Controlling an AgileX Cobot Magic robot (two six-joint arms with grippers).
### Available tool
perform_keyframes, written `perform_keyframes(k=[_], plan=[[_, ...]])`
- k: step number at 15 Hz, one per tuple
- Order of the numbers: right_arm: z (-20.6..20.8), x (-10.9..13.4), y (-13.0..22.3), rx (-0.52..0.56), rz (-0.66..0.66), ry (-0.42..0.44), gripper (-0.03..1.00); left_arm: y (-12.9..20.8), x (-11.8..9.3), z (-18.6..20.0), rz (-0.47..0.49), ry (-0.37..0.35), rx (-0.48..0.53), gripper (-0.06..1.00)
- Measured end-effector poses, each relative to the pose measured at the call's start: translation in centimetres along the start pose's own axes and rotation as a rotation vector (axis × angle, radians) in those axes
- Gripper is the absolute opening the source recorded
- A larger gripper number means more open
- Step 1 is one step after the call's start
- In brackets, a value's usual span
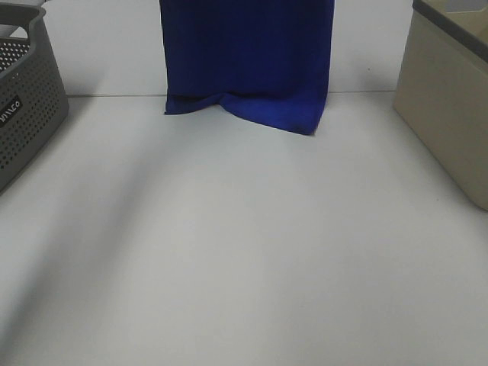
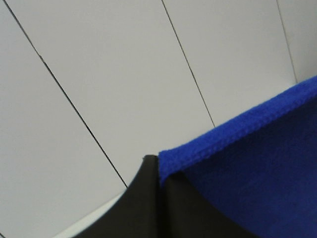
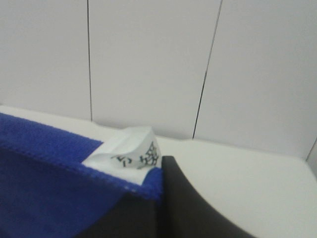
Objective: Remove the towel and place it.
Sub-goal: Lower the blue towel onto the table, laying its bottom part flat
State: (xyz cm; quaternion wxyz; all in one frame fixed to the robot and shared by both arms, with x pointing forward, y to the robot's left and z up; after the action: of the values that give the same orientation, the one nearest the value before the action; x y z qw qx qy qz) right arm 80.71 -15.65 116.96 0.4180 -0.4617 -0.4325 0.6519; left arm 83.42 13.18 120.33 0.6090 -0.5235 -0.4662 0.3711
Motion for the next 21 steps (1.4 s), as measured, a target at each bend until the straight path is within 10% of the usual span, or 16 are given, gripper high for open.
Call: perform_keyframes(k=[4,9,21], plan=[[6.2,4.5,2.0,0.307,-0.014,-0.325,0.02,0.8,-0.6,4.2,0.031,0.072,0.279,0.0],[12.4,5.1,1.9,0.467,0.023,-0.439,0.02,-1.0,-1.6,9.3,0.1,0.154,0.42,0.0],[20.4,4.7,-3.7,0.339,0.021,-0.501,0.02,-7.6,-1.6,16.0,0.185,0.171,0.357,0.0]])
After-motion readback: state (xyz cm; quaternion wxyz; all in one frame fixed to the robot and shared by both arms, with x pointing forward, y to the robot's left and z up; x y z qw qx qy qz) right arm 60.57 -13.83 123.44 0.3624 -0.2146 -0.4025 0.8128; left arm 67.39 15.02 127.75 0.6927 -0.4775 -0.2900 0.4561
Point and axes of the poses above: a point on each arm's last joint axis where the gripper is mounted, z pointing back along that axis away from the gripper, x along the wrist's bending axis when the last joint is at zero, y = z × x, the point moved 9 cm from there along -z, pointing out along that axis toward the gripper, and after that the axes turned 12 degrees about z, right-handed, at the moved point
